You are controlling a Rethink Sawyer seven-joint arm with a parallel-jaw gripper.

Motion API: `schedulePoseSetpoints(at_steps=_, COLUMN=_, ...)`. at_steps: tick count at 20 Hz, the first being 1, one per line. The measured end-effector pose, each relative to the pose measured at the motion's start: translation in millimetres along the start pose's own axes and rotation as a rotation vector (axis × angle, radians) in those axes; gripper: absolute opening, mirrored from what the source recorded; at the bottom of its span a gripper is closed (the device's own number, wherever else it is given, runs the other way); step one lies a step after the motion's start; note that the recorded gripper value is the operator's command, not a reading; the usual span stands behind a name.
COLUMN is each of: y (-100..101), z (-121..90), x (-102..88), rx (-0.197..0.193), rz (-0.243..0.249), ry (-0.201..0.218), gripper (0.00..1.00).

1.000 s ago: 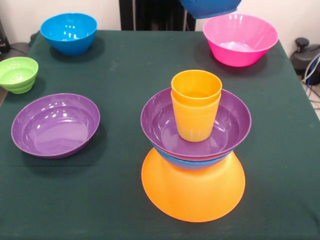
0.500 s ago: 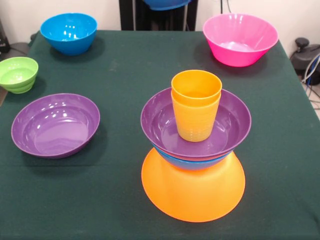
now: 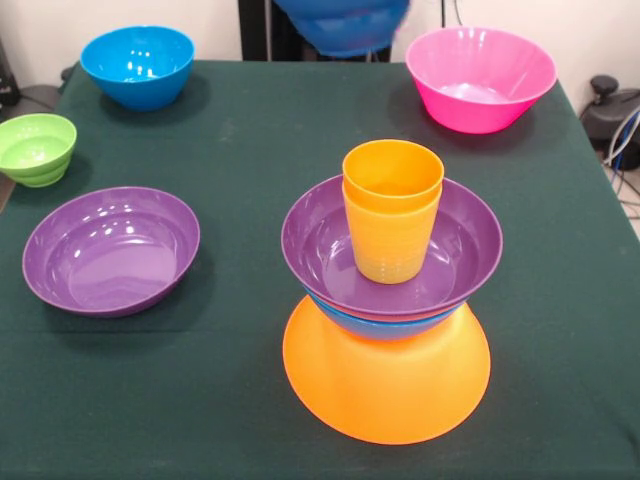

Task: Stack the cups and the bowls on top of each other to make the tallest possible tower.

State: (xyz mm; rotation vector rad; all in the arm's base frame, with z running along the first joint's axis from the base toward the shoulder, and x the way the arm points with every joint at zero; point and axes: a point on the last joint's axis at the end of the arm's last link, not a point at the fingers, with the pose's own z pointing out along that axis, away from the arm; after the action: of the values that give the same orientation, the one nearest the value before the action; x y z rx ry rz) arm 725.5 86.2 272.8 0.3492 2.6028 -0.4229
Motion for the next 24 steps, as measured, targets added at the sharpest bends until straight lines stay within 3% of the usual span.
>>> schedulePoseSetpoints(at_steps=5, y=24.0, z=6.5, x=-6.3, rx=-0.032, rz=-0.014, ry=-0.006, gripper=0.0)
schedulePoseSetpoints(at_steps=10, y=52.0, z=18.1, x=-11.7, rx=-0.05, rz=-0.032, ry=0.018, gripper=0.0)
schedulePoseSetpoints(at_steps=15, y=72.2, z=32.9, x=-21.5, rx=-0.041, rz=-0.063, ry=0.017, gripper=0.0)
schedulePoseSetpoints(at_steps=24, y=82.1, z=50.7, x=-31.7, rx=-0.014, rz=-0.112, ry=-0.03, gripper=0.0)
